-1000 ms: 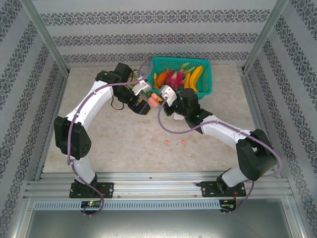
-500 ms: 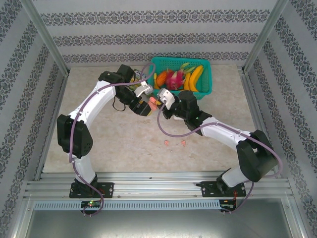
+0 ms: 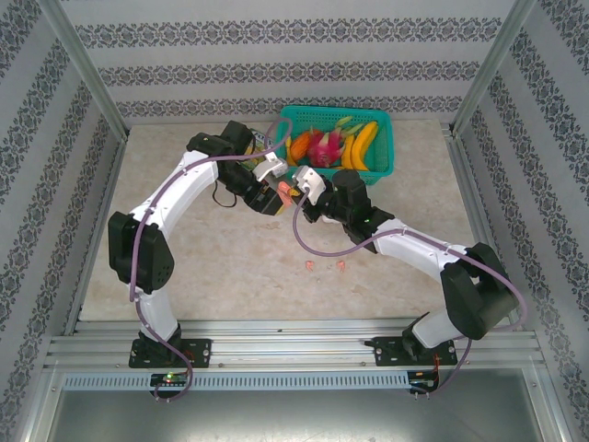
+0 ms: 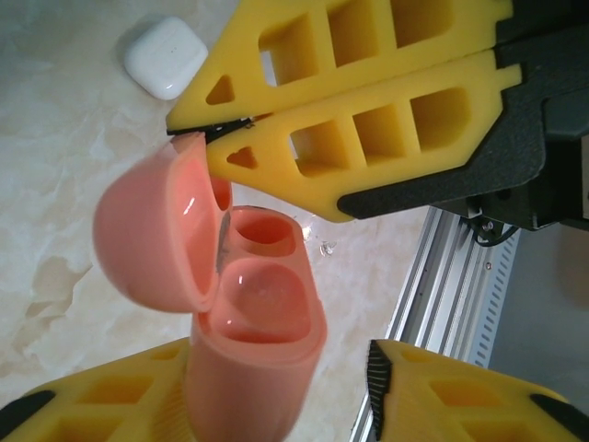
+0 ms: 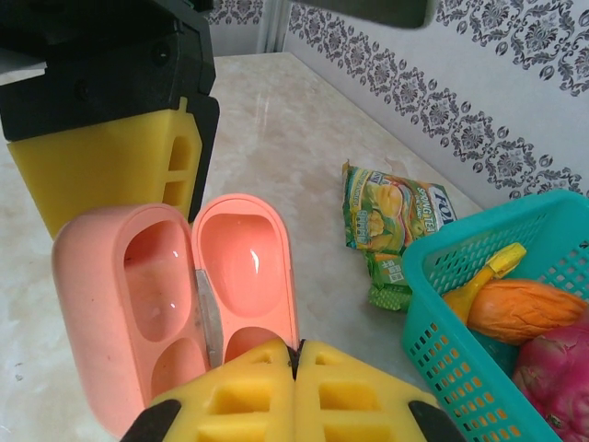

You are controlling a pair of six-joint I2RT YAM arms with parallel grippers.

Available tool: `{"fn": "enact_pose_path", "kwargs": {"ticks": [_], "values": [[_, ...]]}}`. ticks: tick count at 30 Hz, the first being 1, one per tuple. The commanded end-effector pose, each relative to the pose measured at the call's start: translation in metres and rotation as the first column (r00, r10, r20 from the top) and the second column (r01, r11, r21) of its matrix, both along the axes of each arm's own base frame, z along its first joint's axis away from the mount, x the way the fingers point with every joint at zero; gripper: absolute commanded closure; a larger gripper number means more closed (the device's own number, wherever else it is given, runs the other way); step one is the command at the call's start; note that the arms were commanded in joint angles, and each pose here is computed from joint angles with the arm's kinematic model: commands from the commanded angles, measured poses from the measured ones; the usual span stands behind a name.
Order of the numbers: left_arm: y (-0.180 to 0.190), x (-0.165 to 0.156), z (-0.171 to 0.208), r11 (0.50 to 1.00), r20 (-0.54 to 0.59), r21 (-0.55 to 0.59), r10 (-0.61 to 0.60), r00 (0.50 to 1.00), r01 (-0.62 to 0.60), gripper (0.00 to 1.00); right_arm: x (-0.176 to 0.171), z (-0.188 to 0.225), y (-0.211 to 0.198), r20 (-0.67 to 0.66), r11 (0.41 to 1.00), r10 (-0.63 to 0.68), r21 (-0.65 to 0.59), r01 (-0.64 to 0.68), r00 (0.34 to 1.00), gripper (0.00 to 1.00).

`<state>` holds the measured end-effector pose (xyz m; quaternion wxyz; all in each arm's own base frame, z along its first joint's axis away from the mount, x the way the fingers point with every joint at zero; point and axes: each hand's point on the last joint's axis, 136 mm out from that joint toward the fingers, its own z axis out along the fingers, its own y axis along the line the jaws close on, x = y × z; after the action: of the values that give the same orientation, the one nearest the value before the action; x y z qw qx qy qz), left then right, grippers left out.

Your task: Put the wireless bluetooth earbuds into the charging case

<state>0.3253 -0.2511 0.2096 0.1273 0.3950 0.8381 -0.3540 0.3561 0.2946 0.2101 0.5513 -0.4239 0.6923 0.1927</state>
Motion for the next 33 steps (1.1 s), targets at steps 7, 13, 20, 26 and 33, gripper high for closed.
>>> {"fn": "enact_pose_path", "kwargs": {"ticks": [7,13,20,26,33], "values": [[-0.013,0.008,0.012,0.998,0.045,-0.052,-0.016,0.999,0.018,0.58,-0.008,0.017,0.006,0.025,0.999,0.033,0.041,-0.034,0.999,1.00],[-0.014,0.015,0.013,0.999,0.071,-0.050,-0.002,0.997,0.006,0.54,-0.009,0.017,0.006,0.023,0.999,0.035,0.040,-0.036,0.999,1.00],[-0.014,0.017,0.012,0.999,0.072,-0.050,0.000,0.997,0.003,0.59,-0.009,0.018,0.006,0.024,0.999,0.031,0.039,-0.032,0.999,1.00],[-0.013,0.014,0.012,0.999,0.066,-0.051,-0.003,0.998,0.007,0.62,-0.005,0.016,0.005,0.016,0.999,0.019,0.039,-0.020,1.000,1.00],[-0.013,0.010,0.012,0.998,0.064,-0.056,-0.005,0.998,0.009,0.64,-0.003,0.017,0.004,0.014,0.999,0.010,0.041,-0.011,1.000,1.00]]}}
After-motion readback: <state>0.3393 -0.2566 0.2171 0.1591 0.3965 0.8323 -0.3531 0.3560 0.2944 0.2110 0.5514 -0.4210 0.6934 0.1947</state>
